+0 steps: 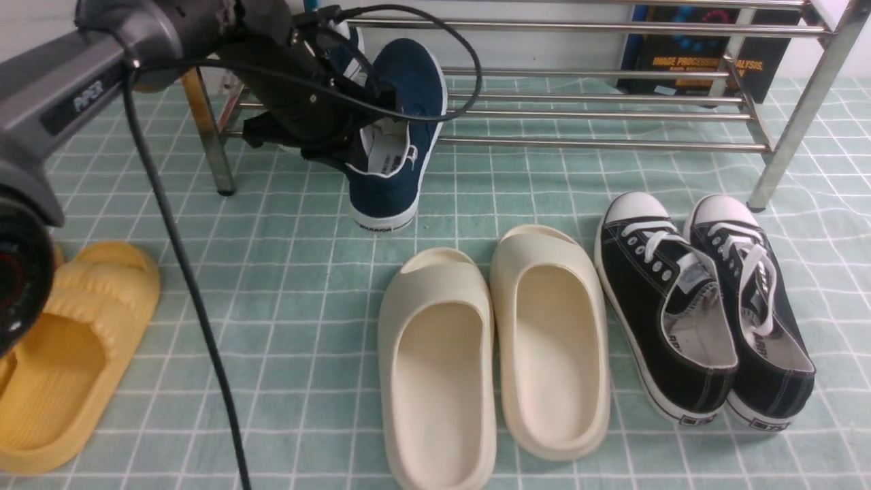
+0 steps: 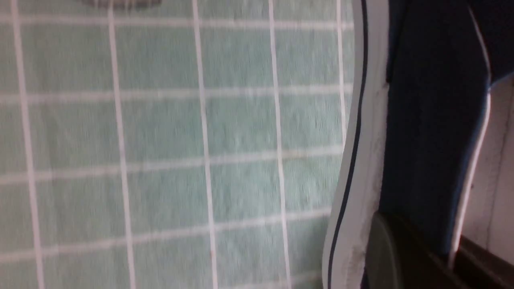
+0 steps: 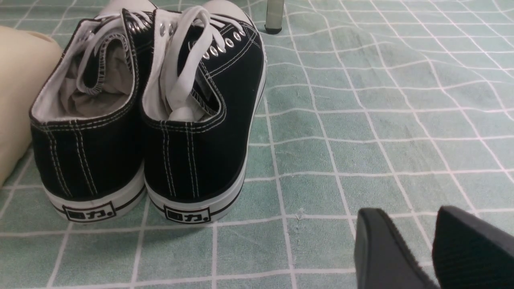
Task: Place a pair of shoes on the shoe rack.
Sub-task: Use the left arm to put a shoe into the shoe rack
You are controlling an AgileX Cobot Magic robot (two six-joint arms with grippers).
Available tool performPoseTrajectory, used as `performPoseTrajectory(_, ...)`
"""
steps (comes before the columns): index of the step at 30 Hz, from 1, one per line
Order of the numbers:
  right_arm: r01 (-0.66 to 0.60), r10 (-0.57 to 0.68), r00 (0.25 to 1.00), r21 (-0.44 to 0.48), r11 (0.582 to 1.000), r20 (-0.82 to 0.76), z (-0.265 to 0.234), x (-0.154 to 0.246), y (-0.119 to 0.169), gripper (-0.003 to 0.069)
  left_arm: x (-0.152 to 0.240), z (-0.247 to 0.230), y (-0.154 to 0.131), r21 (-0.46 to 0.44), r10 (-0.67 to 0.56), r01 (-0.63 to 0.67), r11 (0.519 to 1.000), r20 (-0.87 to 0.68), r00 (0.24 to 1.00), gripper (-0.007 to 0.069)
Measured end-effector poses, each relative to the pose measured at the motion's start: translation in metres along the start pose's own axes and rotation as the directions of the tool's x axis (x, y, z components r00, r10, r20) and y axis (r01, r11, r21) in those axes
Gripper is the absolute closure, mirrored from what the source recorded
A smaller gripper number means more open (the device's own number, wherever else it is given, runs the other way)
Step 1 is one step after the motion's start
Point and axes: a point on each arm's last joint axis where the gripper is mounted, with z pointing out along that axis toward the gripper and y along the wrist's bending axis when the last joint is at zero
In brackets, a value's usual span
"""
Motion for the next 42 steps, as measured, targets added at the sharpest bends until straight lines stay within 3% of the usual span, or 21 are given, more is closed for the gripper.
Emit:
performPoseTrajectory(17, -0.001, 0.001, 1.000, 0.000, 1.000, 0.000, 0.000, 0.000, 0.000, 0.0419, -0.036, 0.031, 0.005, -0.022, -0.053, 0.058, 0.998, 0.189, 0.980, 0.0599)
performPoseTrajectory(33, -0.002, 0.002, 1.000, 0.000, 1.000, 0.000, 0.000, 0.000, 0.000, 0.0419, -0.047, 0.025, 0.004, -0.026, -0.012, 0.021, 0.999, 0.303, 0.953, 0.0389)
performPoseTrajectory(37, -0.002, 0.002, 1.000, 0.000, 1.000, 0.000, 0.000, 0.000, 0.000, 0.0419, -0.047, 0.016, 0.001, -0.028, -0.008, 0.017, 0.999, 0.298, 0.955, 0.0388)
performPoseTrajectory(42, 0.001, -0.001, 1.000, 0.000, 1.000, 0.000, 0.000, 0.000, 0.000, 0.0419, -0.044, -0.028, -0.006, -0.070, 0.070, -0.052, 0.996, 0.270, 0.960, 0.0388)
